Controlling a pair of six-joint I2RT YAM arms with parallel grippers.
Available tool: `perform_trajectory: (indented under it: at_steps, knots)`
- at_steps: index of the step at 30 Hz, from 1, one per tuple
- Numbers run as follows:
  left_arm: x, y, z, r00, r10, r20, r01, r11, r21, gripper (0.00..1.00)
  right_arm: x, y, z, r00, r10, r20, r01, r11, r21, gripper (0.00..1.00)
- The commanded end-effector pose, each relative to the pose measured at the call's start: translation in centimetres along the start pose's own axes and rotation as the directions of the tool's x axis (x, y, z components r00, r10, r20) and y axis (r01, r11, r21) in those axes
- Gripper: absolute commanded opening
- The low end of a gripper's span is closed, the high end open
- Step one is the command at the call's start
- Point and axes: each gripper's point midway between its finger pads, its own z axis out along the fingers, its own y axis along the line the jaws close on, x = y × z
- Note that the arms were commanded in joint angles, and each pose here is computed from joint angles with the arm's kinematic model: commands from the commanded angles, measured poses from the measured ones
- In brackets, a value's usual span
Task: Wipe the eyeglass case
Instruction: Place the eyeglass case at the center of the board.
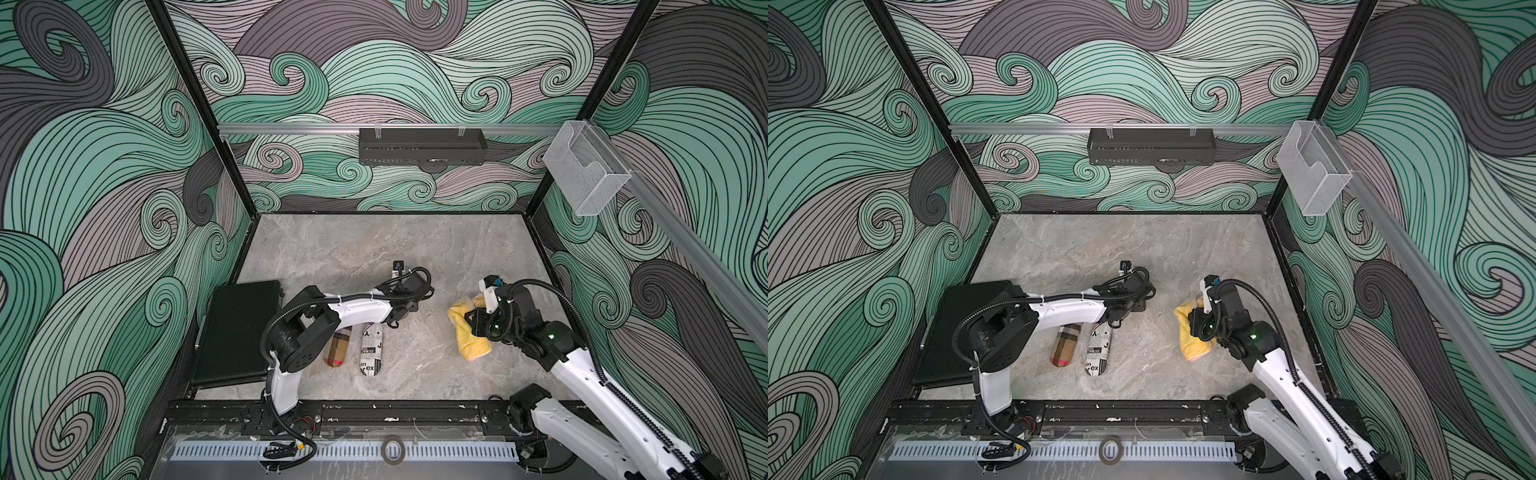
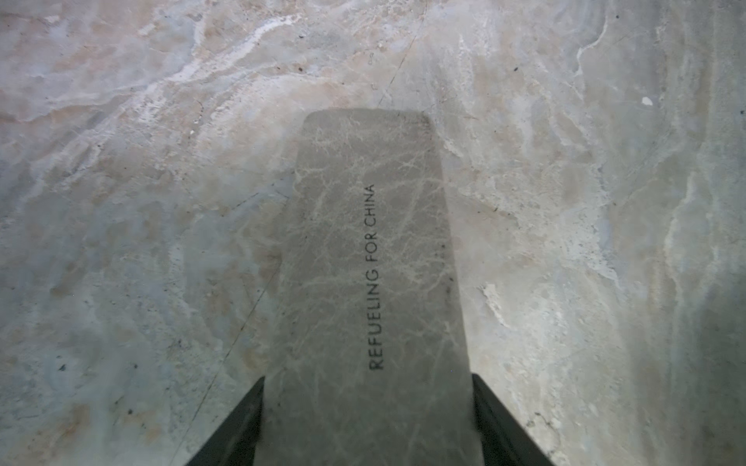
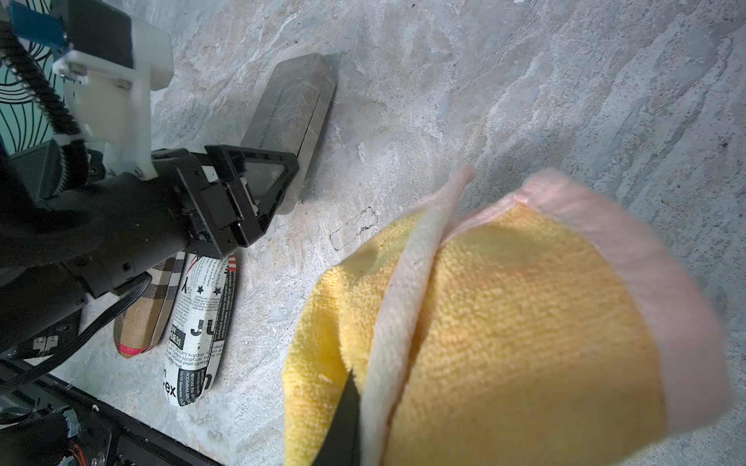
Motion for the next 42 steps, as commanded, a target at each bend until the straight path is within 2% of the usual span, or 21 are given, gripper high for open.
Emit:
perform_trajectory:
  at_steps: [1, 6, 10, 14, 20, 25, 31, 42]
  knots:
    - [0.7, -0.5, 0.8, 0.999, -0.002, -0.043, 0.003, 1.000, 0.017, 0.66, 0.3, -0.2, 0.2, 1.000, -0.003, -0.002, 0.003, 1.000, 0.005, 0.00]
    - [0.9, -0.6, 0.9, 0.999, 0.000, -0.047, 0.001, 1.000, 0.020, 0.70, 0.1, -0.2, -0.1, 1.000, -0.007, 0.008, 0.007, 1.000, 0.002, 0.00]
    - [0.6, -0.9, 0.5, 0.999, -0.003, -0.043, 0.004, 0.999, 0.040, 0.79, 0.1, -0.1, -0.3, 1.000, -0.010, 0.008, 0.010, 1.000, 0.002, 0.00]
    - [0.2, -0.8, -0.5, 0.999, -0.008, -0.032, 0.009, 0.998, 0.057, 0.80, 0.1, 0.0, -0.4, 1.000, -0.009, 0.006, 0.010, 1.000, -0.005, 0.00]
    - [0.0, 0.6, -5.0, 1.000, 0.027, 0.012, -0.028, 0.996, 0.079, 0.80, 0.3, 1.5, -0.5, 0.998, -0.061, -0.007, 0.060, 0.994, -0.089, 0.00]
    - [1.4, 3.1, -9.1, 0.998, 0.062, 0.003, -0.062, 0.993, 0.103, 0.80, -0.3, 3.1, -0.7, 0.995, -0.102, 0.012, 0.103, 0.982, -0.156, 0.00]
    - [4.5, 7.0, -12.0, 0.994, 0.084, -0.077, -0.074, 0.990, 0.120, 0.80, -0.9, 5.4, -0.4, 0.987, -0.158, 0.032, 0.161, 0.961, -0.225, 0.00]
    - [10.7, 9.2, -14.6, 0.955, 0.040, -0.295, 0.027, 0.975, 0.219, 0.80, -1.3, 7.0, 0.6, 0.979, -0.201, 0.032, 0.202, 0.946, -0.253, 0.00]
